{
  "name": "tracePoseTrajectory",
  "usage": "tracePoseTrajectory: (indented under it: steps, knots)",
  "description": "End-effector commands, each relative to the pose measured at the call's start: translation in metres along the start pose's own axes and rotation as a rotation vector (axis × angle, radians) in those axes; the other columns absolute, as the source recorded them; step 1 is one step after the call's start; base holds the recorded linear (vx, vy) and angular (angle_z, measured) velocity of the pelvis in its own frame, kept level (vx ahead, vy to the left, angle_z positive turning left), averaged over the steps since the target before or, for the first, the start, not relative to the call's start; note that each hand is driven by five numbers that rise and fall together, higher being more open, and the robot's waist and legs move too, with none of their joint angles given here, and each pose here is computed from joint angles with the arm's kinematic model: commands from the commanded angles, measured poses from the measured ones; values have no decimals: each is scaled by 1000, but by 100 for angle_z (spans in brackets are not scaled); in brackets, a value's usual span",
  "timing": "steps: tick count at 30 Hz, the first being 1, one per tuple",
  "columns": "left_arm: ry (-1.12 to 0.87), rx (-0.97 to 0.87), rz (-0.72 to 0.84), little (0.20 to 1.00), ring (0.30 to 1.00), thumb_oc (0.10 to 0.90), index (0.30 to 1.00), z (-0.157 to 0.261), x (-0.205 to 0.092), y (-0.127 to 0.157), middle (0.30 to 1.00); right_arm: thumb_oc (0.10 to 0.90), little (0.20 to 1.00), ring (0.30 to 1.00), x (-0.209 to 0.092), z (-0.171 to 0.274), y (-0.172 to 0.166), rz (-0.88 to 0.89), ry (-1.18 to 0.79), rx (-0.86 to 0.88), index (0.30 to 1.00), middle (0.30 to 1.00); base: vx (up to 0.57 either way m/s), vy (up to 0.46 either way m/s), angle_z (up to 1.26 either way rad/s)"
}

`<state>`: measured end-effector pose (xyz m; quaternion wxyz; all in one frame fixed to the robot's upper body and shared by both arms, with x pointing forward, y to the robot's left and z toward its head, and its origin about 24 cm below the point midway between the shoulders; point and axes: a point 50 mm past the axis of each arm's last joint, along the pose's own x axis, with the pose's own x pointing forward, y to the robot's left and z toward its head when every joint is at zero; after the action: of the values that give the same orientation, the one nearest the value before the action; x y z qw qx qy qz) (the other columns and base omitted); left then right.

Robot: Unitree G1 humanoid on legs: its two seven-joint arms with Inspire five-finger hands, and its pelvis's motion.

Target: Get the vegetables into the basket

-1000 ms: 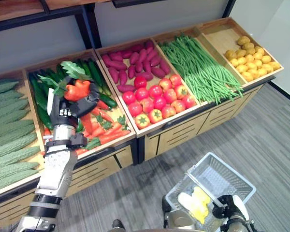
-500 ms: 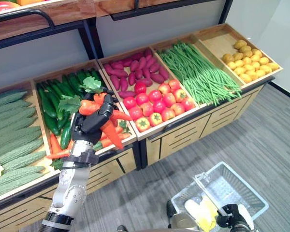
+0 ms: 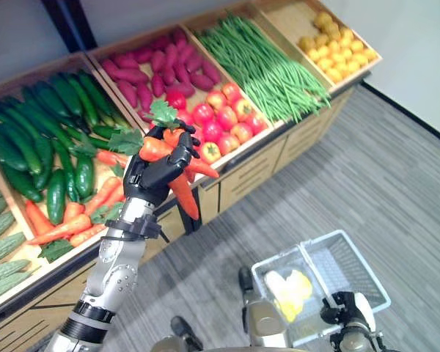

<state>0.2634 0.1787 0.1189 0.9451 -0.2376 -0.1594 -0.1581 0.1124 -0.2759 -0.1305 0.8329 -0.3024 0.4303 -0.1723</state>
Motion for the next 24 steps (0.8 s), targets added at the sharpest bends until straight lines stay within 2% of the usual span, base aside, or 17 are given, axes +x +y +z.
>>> tracePoseTrajectory:
  steps: [1, 11, 18, 24]
  knots:
    - [-257, 22, -185, 300, 300, 400, 300, 48, 19, -30, 300, 400, 300, 300, 7, 14, -18, -78, -93, -13, 300, 300, -90, 39, -46]
    - [-267, 53, -168, 300, 300, 400, 300, 57, 6, -21, 300, 400, 300, 300, 9, 22, -15, -55, -114, -48, 300, 300, -30, -64, -61]
    - [-259, 36, -195, 300, 300, 400, 300, 53, 7, -26, 300, 400, 300, 300, 6, 13, -18, -73, -94, -49, 300, 300, 9, -191, -11]
    - [-270, 7, -212, 300, 300, 400, 300, 49, 9, -32, 300, 400, 300, 300, 7, 0, -34, -122, -61, -46, 300, 300, -2, -174, -21]
